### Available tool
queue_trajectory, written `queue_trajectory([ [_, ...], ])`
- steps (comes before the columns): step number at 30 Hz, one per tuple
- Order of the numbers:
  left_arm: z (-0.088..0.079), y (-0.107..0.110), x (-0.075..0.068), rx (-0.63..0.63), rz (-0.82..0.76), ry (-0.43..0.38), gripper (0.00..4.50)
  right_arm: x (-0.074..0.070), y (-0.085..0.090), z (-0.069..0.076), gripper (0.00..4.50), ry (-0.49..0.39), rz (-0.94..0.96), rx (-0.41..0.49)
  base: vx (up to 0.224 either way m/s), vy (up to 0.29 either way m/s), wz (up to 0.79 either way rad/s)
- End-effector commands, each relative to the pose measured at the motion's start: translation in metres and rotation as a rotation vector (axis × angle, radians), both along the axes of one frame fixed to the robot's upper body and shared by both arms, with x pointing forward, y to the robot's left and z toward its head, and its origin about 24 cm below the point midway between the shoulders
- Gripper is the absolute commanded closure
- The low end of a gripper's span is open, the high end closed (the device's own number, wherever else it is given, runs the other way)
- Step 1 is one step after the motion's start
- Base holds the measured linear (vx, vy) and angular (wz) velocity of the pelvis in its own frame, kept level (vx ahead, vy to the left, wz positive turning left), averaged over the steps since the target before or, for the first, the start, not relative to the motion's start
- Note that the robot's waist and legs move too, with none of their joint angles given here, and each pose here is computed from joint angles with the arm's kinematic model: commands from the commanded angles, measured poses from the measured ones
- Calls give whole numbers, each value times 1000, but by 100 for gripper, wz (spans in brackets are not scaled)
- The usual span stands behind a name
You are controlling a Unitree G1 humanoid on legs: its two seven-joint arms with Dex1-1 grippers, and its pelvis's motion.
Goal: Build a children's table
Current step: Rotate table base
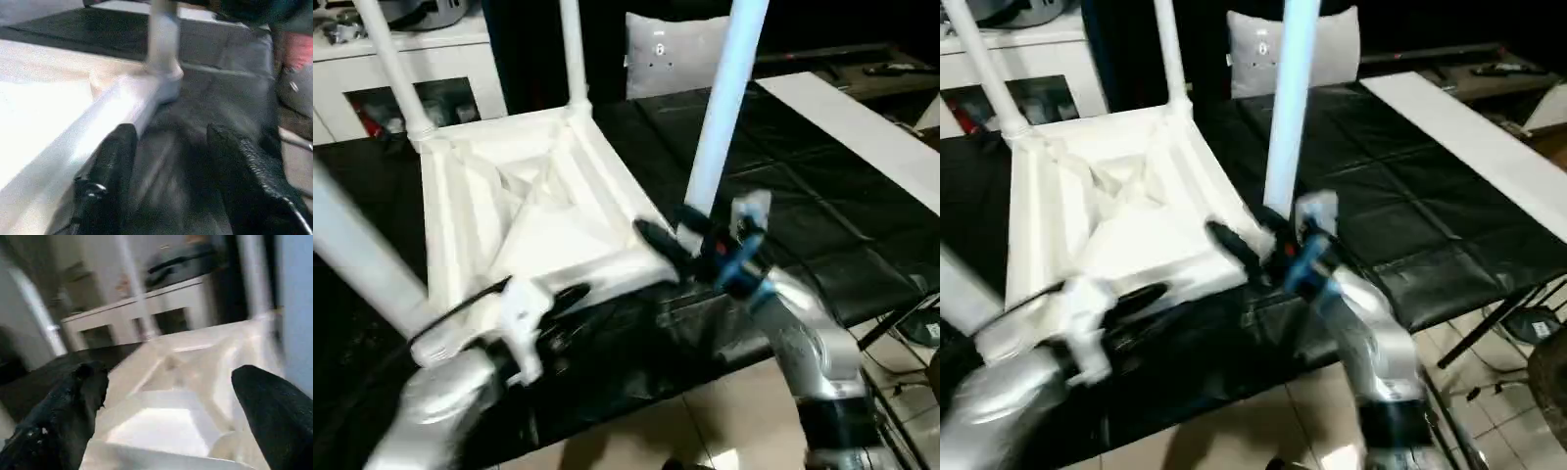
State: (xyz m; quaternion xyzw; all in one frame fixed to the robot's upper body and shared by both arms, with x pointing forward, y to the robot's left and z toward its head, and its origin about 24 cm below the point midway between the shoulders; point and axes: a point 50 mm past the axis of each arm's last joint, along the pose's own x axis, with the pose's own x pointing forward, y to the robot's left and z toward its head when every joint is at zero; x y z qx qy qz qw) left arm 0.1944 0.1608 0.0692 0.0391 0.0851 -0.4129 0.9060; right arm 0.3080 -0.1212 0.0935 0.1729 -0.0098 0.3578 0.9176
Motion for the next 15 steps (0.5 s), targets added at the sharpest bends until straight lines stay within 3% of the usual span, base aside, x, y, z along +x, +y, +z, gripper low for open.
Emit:
queue_trajectory([
  [1,3,7,-11,3,-63,42,160,11,-35,-3,0,20,-197,-20,0,0,0],
  [4,3,21,-21,33,-97,88,138,18,-63,-7,0,39,-337,-45,0,0,0],
  [5,3,33,-24,53,-97,114,130,19,-78,-9,0,39,-394,-90,0,0,0],
  [9,0,62,-23,109,-67,156,103,18,-100,-15,0,41,-461,-152,0,0,0],
  [13,3,85,-8,137,5,92,68,10,-99,-25,0,65,-393,-205,0,0,0],
  [15,8,89,9,87,57,33,59,2,-89,-37,0,104,-327,-243,0,0,0],
])
